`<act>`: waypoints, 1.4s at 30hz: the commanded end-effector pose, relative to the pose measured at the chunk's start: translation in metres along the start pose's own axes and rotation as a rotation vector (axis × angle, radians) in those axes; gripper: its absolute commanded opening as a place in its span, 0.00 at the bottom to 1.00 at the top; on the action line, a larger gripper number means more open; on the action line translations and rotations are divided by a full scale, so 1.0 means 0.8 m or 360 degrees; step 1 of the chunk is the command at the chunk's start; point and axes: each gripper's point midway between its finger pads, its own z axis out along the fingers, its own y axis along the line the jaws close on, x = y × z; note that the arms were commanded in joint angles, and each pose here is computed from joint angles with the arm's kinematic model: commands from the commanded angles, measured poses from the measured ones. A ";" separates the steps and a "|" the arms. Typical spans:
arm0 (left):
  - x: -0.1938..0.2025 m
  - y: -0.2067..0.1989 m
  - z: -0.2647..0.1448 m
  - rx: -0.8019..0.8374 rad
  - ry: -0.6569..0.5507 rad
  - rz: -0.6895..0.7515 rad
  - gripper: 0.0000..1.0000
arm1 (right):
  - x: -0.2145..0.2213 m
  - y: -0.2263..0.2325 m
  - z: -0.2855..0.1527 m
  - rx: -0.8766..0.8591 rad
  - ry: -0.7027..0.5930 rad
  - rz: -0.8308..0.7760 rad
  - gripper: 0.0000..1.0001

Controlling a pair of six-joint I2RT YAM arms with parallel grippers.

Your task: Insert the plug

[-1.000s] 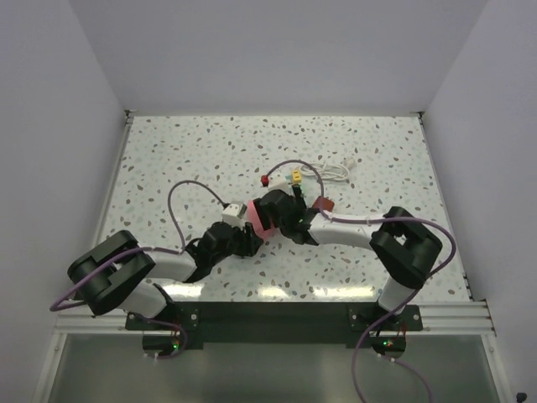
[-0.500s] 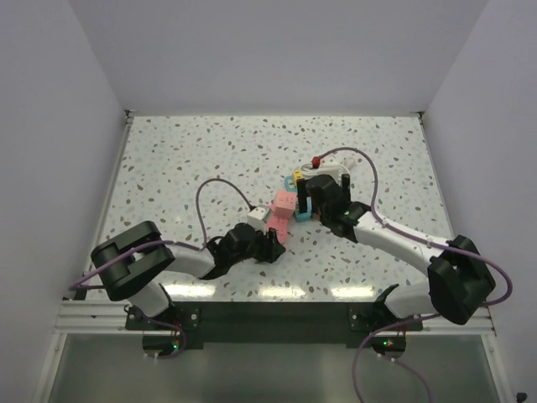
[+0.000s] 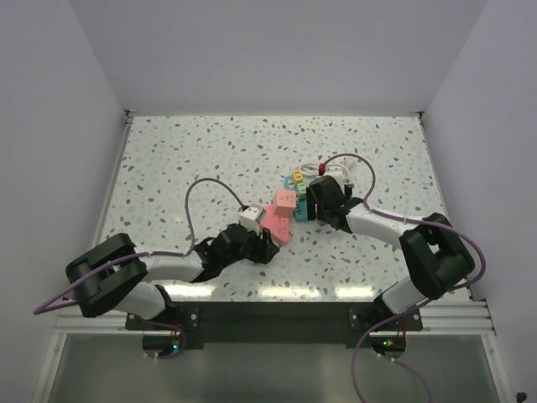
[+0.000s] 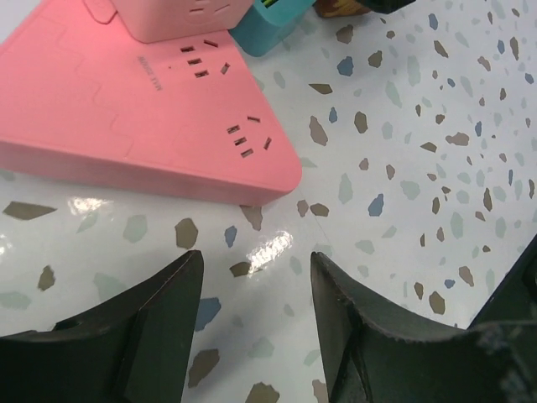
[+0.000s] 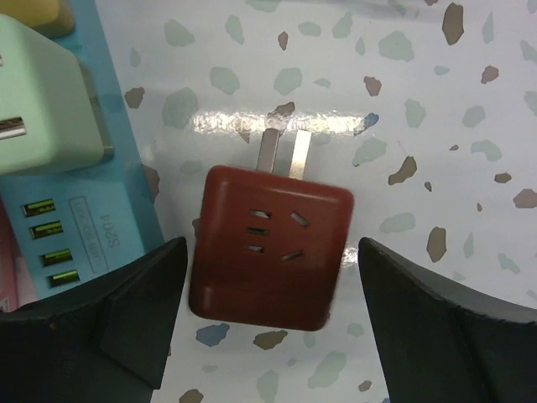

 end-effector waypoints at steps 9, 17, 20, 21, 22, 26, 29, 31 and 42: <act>-0.056 0.002 -0.081 -0.0040 -0.0241 0.0077 0.62 | -0.028 0.012 -0.038 -0.0296 -0.0169 -0.0101 0.34; -0.125 -0.050 -0.150 0.0243 -0.0494 0.0054 0.73 | -0.083 0.069 -0.163 -0.1056 -0.0721 -0.0382 0.09; -0.141 -0.064 -0.163 0.0300 -0.0517 0.0048 0.80 | -0.082 0.095 -0.213 -0.1343 -0.0899 -0.0514 0.08; -0.143 -0.067 -0.166 0.0311 -0.0515 0.0047 0.81 | -0.075 0.101 -0.223 -0.1386 -0.0900 -0.0549 0.08; -0.147 -0.071 -0.169 0.0330 -0.0526 0.0041 0.83 | -0.074 0.102 -0.229 -0.1398 -0.0910 -0.0569 0.07; -0.162 -0.097 -0.186 0.0487 -0.0571 -0.0020 0.88 | -0.061 0.123 -0.258 -0.1469 -0.0955 -0.0722 0.03; -0.164 -0.109 -0.185 0.0555 -0.0545 -0.0032 0.91 | -0.048 0.144 -0.271 -0.1549 -0.0941 -0.0817 0.03; -0.161 -0.111 -0.181 0.0558 -0.0523 -0.0036 0.92 | -0.040 0.153 -0.273 -0.1565 -0.0909 -0.0865 0.02; -0.153 -0.100 -0.159 0.0472 -0.0474 -0.0062 0.94 | -0.025 0.178 -0.289 -0.1561 -0.0934 -0.1001 0.02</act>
